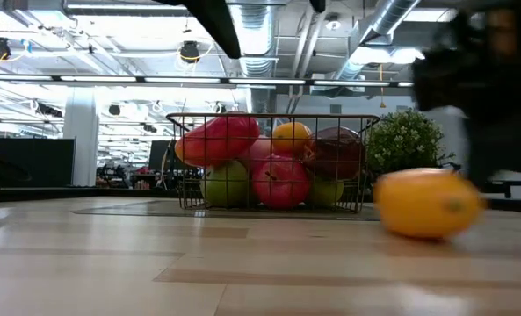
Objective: Build produce basket
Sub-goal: Put the yellow mango into the bin
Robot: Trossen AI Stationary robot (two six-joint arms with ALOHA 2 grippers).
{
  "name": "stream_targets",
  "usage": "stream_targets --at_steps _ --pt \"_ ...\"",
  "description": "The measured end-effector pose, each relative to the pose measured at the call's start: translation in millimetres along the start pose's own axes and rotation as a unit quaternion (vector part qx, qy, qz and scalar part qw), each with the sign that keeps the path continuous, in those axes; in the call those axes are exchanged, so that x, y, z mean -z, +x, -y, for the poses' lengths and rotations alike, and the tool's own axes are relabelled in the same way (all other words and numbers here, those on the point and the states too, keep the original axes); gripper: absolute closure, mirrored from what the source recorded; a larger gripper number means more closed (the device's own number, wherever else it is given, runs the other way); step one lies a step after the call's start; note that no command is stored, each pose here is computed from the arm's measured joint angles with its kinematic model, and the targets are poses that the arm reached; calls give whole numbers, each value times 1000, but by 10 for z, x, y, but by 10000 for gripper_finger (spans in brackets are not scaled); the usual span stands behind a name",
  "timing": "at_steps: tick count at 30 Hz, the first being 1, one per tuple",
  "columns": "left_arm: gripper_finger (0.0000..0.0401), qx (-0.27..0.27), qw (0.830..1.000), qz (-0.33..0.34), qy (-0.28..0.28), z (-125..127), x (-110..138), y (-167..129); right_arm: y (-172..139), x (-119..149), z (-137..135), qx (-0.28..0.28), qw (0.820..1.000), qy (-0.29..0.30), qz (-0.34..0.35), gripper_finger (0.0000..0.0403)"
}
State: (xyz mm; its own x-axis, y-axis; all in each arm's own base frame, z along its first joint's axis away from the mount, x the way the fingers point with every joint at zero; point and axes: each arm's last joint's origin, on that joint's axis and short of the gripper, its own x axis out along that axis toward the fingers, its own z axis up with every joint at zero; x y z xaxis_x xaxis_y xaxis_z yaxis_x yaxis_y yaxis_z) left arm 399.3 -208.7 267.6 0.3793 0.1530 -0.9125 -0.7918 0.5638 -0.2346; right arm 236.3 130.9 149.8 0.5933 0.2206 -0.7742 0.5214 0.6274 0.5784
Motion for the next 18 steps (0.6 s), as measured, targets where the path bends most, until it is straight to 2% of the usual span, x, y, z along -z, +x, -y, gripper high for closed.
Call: stream_targets --at_steps 3,5,8,14,18 --pt "108 -3 1000 5 7 -5 40 11 36 -217 -162 -37 998 -41 13 389" --pt "108 -5 1000 17 11 -7 35 11 26 -329 -256 -45 997 -63 14 389" --pt "108 -8 999 38 9 -11 -6 18 -46 -415 -361 -39 997 -65 13 388" --pt "108 5 998 43 39 9 -157 65 -381 -351 -462 -3 998 -59 -17 389" --pt "108 34 997 54 32 64 -306 137 -691 -204 -468 13 999 -40 -18 389"
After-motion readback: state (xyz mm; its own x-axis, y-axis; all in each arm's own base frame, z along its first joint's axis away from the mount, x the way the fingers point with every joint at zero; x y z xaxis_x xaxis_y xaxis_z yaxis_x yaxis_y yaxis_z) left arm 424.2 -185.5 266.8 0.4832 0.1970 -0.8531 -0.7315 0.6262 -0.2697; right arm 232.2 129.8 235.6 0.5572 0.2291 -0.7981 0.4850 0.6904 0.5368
